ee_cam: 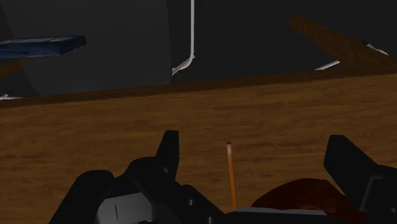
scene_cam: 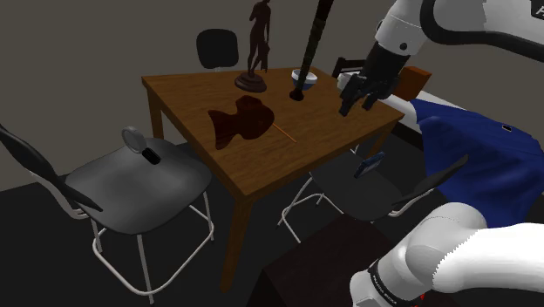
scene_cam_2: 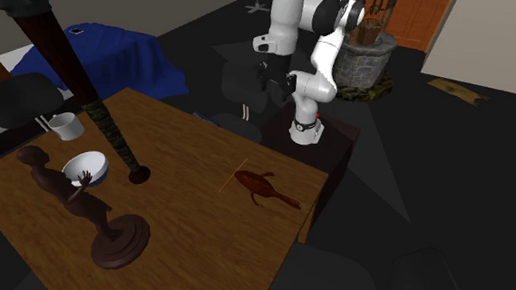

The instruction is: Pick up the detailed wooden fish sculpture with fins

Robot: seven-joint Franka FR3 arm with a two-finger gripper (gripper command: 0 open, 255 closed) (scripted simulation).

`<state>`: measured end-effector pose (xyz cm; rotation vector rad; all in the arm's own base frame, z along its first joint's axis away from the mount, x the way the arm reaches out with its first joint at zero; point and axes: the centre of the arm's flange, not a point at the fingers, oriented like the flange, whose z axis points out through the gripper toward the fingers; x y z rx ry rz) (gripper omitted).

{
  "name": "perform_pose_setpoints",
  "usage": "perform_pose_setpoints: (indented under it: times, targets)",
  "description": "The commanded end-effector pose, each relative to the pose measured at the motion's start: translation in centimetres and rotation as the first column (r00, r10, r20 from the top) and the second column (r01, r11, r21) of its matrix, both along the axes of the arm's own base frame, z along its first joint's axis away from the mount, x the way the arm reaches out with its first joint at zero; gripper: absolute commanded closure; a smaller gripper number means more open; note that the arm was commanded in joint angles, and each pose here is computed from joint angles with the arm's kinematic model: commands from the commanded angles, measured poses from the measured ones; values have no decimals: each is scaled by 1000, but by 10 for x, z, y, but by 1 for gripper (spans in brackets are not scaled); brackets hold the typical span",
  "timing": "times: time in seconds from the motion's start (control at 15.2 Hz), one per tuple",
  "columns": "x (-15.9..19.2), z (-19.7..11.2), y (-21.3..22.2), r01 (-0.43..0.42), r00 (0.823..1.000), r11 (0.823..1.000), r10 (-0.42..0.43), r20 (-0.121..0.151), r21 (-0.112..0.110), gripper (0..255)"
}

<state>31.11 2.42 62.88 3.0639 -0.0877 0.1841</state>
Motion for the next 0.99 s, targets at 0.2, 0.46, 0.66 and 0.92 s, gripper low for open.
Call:
perform_pose_setpoints:
  times: [0.2,0.46,0.66,0.92]
  targets:
    - [29,-10,38,111,993,993,-112,-26,-41,0]
    - [73,-28,83,254,964,962,-260,-54,-99,0]
    - [110,-43,112,356,927,923,-368,-69,-145,0]
    - [163,-68,143,481,860,852,-505,-80,-207,0]
